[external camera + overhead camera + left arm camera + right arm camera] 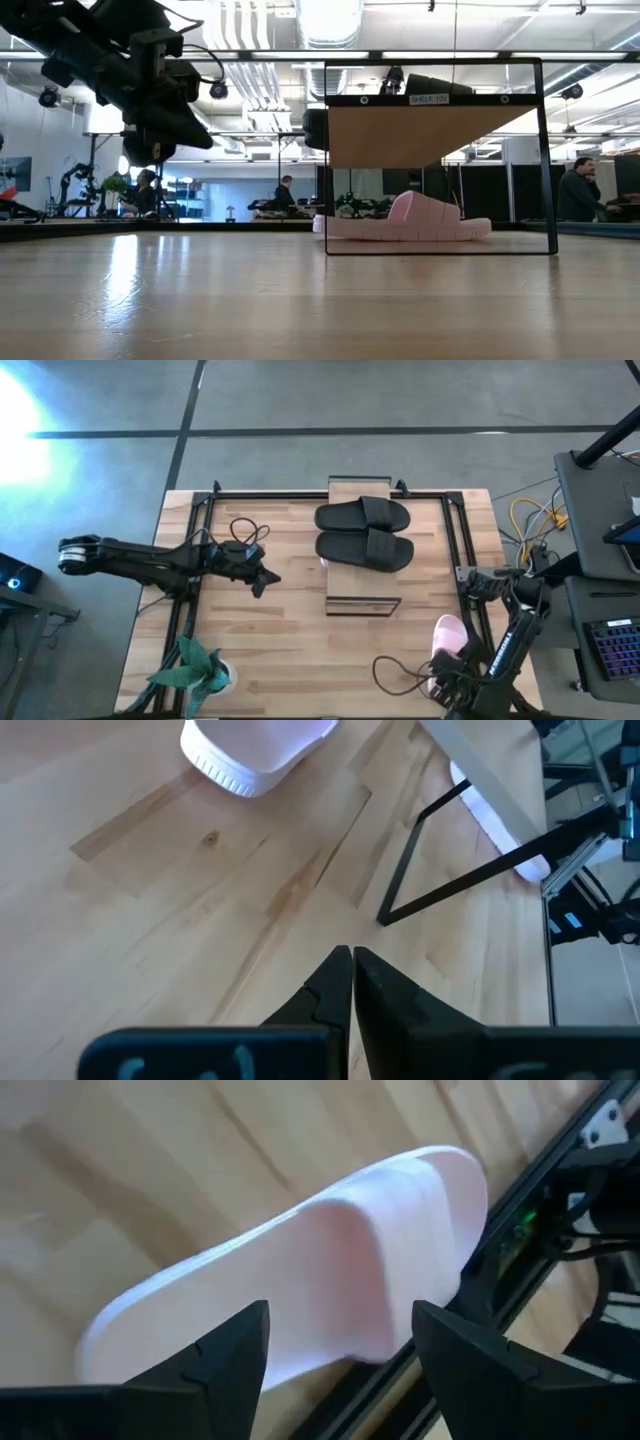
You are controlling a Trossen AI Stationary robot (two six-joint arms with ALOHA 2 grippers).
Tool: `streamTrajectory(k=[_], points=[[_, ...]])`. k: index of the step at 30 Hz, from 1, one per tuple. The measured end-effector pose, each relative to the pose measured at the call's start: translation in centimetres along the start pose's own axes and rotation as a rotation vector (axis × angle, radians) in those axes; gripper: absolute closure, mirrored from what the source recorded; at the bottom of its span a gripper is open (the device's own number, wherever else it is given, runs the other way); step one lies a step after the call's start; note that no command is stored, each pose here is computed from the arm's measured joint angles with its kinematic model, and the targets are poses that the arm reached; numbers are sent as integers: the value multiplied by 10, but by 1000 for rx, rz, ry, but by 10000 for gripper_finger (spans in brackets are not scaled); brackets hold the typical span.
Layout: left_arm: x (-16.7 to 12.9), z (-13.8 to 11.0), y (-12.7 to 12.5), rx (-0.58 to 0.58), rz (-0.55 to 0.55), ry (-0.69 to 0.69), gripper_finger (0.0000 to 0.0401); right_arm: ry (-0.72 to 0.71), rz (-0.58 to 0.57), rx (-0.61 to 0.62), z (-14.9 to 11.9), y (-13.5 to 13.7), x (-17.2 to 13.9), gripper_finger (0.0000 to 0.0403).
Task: Pick and place slides into the shelf
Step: Put the right pink slide under the shelf
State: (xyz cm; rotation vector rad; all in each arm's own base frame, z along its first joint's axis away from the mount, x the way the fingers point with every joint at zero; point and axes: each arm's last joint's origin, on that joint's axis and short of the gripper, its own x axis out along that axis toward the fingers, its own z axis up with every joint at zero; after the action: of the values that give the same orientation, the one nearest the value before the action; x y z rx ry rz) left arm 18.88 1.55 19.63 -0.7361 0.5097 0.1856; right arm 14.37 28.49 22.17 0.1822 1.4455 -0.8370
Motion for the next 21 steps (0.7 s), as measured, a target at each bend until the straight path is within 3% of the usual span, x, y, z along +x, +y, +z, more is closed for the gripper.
streamTrajectory(k=[8, 14, 21], points=[[1, -1, 1, -1, 5, 5, 401, 46, -167, -44, 2, -13, 45, 165], [1, -1, 1, -8, 5, 5, 401, 155, -157, -105, -1, -12, 68, 165], [1, -1, 1, -28, 5, 5, 401, 127, -295, 7, 8, -23, 70, 165]])
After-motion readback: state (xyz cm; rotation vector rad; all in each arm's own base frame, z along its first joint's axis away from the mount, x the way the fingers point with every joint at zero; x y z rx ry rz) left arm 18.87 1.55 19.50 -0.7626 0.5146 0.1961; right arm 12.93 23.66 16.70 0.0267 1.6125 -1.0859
